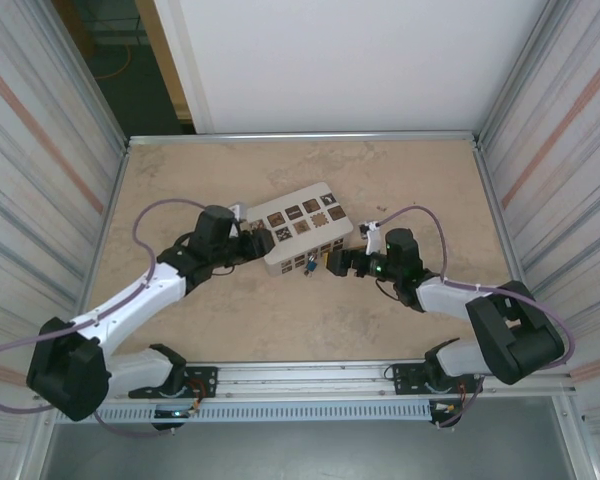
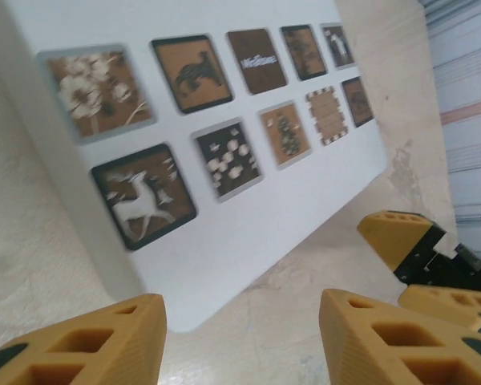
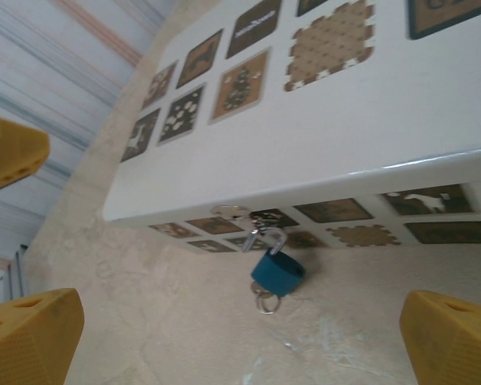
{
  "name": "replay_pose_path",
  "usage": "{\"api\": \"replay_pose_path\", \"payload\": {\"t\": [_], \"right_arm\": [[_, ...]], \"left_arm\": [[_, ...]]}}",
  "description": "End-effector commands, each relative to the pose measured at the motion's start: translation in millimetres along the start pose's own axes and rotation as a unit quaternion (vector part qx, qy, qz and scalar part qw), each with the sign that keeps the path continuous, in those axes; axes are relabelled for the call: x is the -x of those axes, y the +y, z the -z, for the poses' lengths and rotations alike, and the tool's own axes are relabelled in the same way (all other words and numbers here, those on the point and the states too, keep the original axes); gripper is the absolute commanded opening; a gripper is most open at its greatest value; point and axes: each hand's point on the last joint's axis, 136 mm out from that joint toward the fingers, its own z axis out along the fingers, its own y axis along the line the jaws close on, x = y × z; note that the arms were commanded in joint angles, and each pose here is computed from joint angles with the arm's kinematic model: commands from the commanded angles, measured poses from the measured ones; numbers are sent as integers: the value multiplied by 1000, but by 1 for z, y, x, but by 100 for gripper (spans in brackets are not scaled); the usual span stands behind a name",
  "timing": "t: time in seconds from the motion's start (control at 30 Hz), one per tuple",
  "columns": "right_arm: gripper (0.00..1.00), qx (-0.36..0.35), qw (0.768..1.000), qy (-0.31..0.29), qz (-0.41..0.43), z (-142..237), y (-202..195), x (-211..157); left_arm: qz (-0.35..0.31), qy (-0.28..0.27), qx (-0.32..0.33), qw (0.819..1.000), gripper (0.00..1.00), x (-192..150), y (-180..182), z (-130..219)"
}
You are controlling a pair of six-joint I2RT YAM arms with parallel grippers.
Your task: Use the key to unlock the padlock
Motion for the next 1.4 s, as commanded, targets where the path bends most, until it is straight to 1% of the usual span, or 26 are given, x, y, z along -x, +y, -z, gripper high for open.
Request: {"api": "replay_pose_path", "payload": {"t": [0.0, 0.17, 0.27, 0.43, 0.63, 0.93, 1.37], "right_arm": [[99, 33, 999, -2, -8, -5, 14, -1], [100, 40, 999, 8, -10, -18, 17, -9], [98, 42, 999, 15, -10, -25, 18, -12], [95, 44, 999, 29, -9, -36, 16, -18], [93, 48, 998, 33, -9, -47, 13, -21], [84, 54, 997, 47, -13, -61, 8, -27], [80, 80, 995, 53, -13, -72, 8, -32]], "left_arm": [[-24, 24, -22, 999, 45, 5, -14, -9], [-30, 49, -35, 998, 32, 13, -20, -29], [-35, 66, -42, 996, 27, 16, -22, -40], [-45, 93, -38, 994, 23, 16, -19, -58], [-47, 115, -33, 992, 20, 11, -13, -74], [-47, 138, -18, 989, 17, 2, -1, -87], [-38, 155, -11, 987, 14, -10, 9, -93]]}}
